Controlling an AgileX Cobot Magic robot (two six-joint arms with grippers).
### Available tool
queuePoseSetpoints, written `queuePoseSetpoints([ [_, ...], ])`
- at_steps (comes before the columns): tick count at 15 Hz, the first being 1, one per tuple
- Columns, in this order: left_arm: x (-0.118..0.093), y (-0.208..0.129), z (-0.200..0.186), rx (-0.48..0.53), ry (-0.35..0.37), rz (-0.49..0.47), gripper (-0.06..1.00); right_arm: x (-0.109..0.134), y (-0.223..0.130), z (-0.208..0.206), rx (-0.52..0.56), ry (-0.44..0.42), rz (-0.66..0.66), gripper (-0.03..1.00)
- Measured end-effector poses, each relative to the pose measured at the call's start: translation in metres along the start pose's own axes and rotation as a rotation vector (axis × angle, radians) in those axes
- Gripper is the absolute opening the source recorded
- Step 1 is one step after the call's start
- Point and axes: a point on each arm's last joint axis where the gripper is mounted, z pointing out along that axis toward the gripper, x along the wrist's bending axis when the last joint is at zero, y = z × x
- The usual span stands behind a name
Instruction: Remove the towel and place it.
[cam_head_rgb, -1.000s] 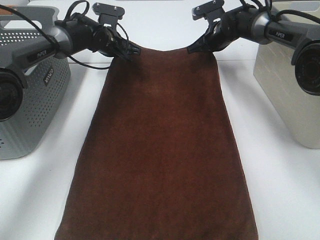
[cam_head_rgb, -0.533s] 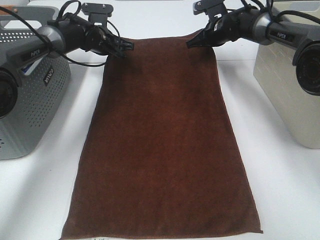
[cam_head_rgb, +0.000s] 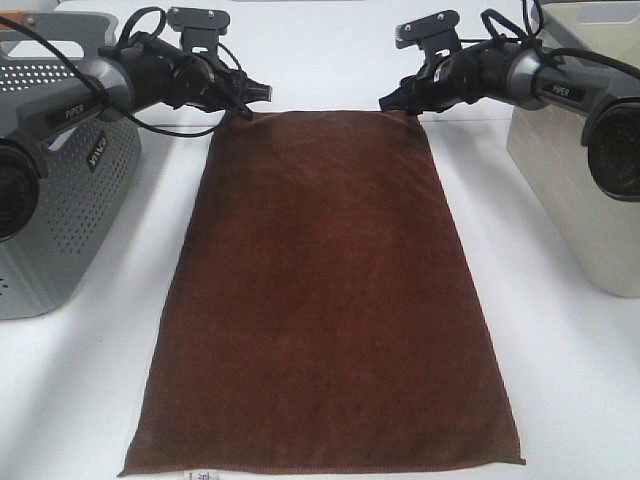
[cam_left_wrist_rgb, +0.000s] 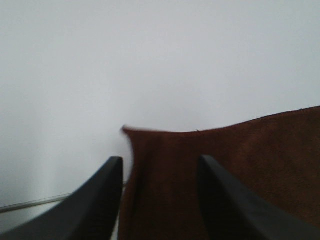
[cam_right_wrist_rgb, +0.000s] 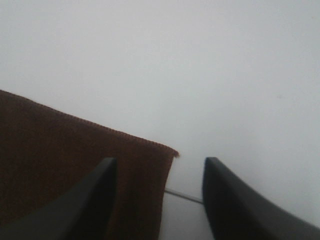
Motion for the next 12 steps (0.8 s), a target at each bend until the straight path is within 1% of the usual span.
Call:
queuePoseSetpoints([
  [1,0.0,0.0,0.0,0.0,0.001,0.002,0.66,0.0,0.0,0.0,-0.005,0.001,0.007,0.66],
  [2,0.0,0.0,0.0,-0.003,0.0,0.006,0.72,0.0,0.0,0.0,-0.005,0.001,0.013,0.7],
  [3,0.0,0.001,0.0,-0.006,0.001,0.011,0.8,0.0,0.0,0.0,-0.005,0.004,0.031,0.74],
  [6,0.0,0.001,0.0,-0.014,0.0,0.019,0.83,0.0,0.002,-0.001,0.001,0.006,0.054,0.77],
  [7,0.0,0.007,-0.003,-0.03,-0.003,0.018,0.83,-0.002,0.01,-0.007,0.004,0.013,0.103,0.77],
  [8,-0.001,0.014,-0.007,-0.043,-0.005,0.017,0.83,-0.004,0.02,-0.013,-0.008,0.014,0.125,0.77],
  [10,-0.006,0.036,-0.019,-0.117,-0.03,0.008,0.83,-0.011,0.045,-0.03,-0.047,0.008,0.139,0.77],
  [12,-0.016,0.06,-0.036,-0.187,-0.063,0.0,0.83,-0.02,0.077,-0.055,-0.088,-0.002,0.146,0.77],
])
